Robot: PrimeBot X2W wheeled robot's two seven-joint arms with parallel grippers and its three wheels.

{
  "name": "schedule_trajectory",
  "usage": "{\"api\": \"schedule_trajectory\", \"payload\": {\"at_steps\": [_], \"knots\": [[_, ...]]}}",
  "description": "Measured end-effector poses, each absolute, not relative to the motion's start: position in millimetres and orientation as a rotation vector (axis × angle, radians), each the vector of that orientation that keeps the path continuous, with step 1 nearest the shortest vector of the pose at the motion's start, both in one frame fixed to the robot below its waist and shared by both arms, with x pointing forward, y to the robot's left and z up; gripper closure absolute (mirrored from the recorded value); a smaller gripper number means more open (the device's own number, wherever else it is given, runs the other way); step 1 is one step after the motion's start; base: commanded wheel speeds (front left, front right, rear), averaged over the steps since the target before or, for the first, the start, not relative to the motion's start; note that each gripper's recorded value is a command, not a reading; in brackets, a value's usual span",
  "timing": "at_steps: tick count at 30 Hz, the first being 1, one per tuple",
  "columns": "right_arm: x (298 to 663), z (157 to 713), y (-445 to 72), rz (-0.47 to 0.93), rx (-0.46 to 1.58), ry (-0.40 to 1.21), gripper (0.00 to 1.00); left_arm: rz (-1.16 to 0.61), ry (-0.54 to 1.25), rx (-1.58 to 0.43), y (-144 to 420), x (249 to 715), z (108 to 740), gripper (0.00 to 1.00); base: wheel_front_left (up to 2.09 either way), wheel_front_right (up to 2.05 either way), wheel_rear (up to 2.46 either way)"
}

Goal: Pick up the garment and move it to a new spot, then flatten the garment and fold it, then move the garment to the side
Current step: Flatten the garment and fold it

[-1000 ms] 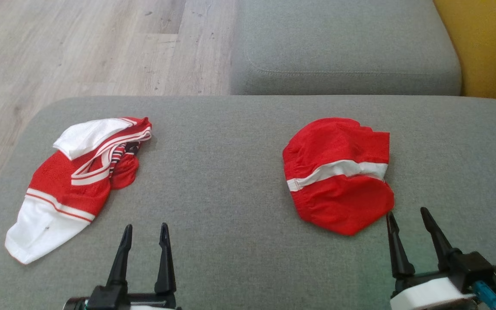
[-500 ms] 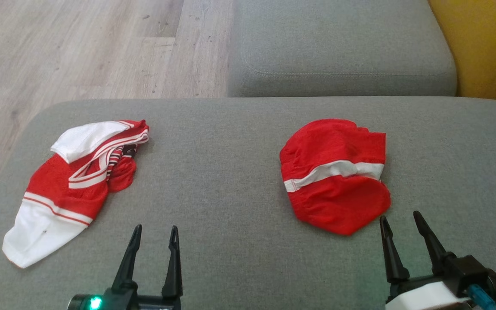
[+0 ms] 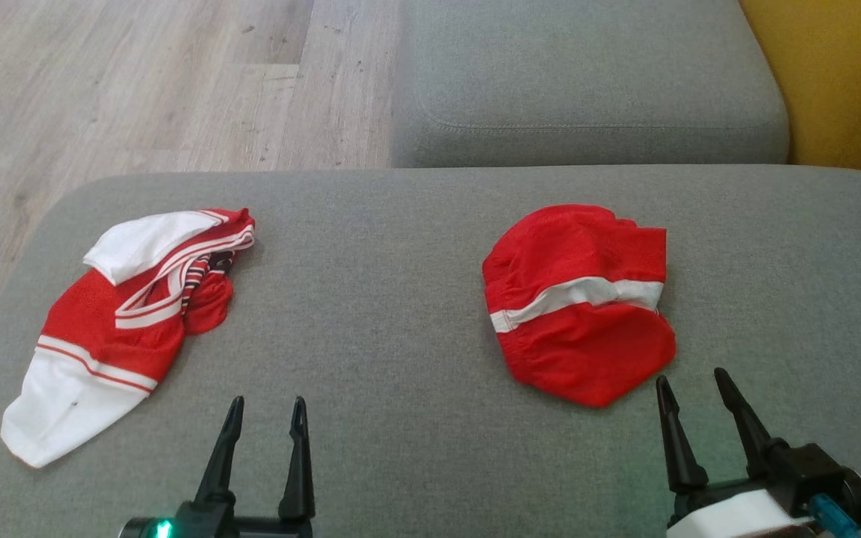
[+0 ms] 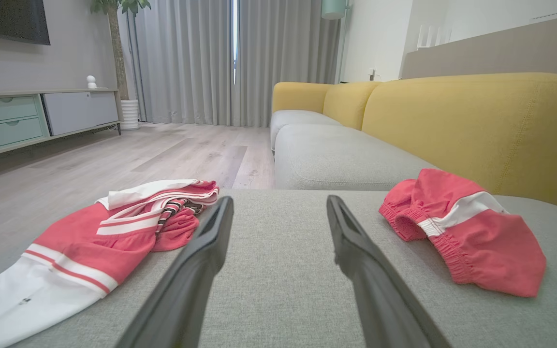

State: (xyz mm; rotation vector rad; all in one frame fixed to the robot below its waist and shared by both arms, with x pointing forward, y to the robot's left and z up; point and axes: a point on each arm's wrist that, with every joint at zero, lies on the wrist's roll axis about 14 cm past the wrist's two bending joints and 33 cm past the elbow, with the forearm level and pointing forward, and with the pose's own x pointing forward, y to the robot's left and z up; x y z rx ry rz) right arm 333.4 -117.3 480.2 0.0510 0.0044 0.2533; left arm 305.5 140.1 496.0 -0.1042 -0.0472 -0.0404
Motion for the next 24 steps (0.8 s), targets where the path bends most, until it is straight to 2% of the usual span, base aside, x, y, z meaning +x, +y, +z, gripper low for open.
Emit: {"api": "schedule_trajectory", "payload": {"at_steps": [12, 19, 24], "knots": [[329.9, 471.2, -118.8, 0.249, 0.032, 0.032, 0.0, -0.095, 0.0, -0.112, 125.7, 314.9, 483.7, 0.0, 0.0, 0.0, 0.0], [328.6, 460.1, -126.9, 0.221, 0.038, 0.07, 0.0, -0.254, 0.025, -0.243, 80.1, 350.8, 486.3, 0.0, 0.0, 0.0, 0.0], [347.2, 460.4, -136.7, 0.203, 0.021, 0.068, 0.0, -0.407, 0.118, -0.321, 34.1, 382.9, 469.4, 0.0, 0.0, 0.0, 0.0]]}}
